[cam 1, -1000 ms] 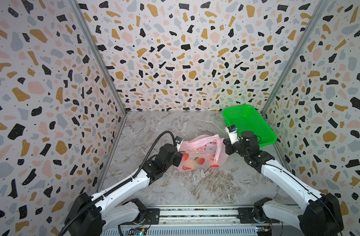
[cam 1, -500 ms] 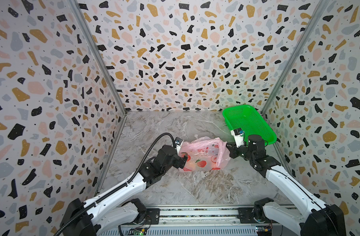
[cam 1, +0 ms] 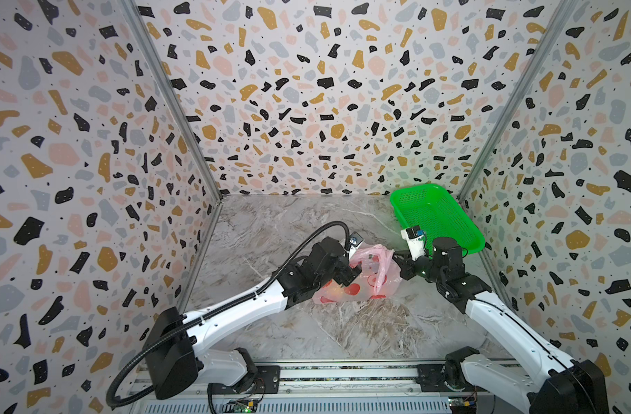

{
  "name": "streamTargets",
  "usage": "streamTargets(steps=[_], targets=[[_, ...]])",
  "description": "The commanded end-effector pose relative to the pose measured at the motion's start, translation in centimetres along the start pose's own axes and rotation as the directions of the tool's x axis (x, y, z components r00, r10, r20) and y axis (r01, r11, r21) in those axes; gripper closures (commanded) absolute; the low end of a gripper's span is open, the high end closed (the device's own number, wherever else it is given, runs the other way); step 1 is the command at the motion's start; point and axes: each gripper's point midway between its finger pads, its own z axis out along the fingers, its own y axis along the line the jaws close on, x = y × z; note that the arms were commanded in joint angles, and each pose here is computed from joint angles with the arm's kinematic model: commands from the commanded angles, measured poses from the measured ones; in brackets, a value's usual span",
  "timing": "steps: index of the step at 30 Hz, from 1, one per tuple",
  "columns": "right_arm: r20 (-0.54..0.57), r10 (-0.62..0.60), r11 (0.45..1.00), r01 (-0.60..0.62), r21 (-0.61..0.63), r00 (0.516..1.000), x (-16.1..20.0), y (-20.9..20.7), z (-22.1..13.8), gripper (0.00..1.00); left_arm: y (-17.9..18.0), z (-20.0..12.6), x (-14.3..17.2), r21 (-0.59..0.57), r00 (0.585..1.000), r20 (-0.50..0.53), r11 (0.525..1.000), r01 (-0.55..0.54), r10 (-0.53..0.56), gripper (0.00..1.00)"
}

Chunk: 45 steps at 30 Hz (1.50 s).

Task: Untie the knot of the plastic bag and take out the fruit
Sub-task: Untie the plastic bag at the center of the table.

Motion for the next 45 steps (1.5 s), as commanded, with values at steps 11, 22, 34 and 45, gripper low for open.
streamTargets(steps=[11, 22, 34, 45], targets=[[0.062, -0.026, 1.000, 0.025, 0.016, 0.998, -2.4, 0.2, -0.5, 1.00, 1.7, 1.0, -3.6, -0.100, 0.995, 0.097, 0.995, 0.014, -0.004, 0.91], [0.148, -0.055, 0.996, 0.043, 0.083, 0.988, -5.8, -1.5, -0.1, 1.00, 10.3, -3.1, -5.6, -0.313, 0.971, 0.223, 0.937, 0.157, -0.088, 1.00], [0.118, -0.026, 0.997, 0.017, 0.077, 0.993, -3.9, -0.3, -3.3, 1.00, 9.5, -8.3, -1.8, -0.230, 0.922, 0.312, 0.923, 0.308, -0.230, 1.00], [-0.077, 0.070, 0.996, -0.074, -0.046, 0.995, 2.3, 3.6, -5.9, 0.39, 2.0, -9.9, 2.1, 0.036, 0.878, 0.320, 0.931, 0.363, -0.355, 1.00]])
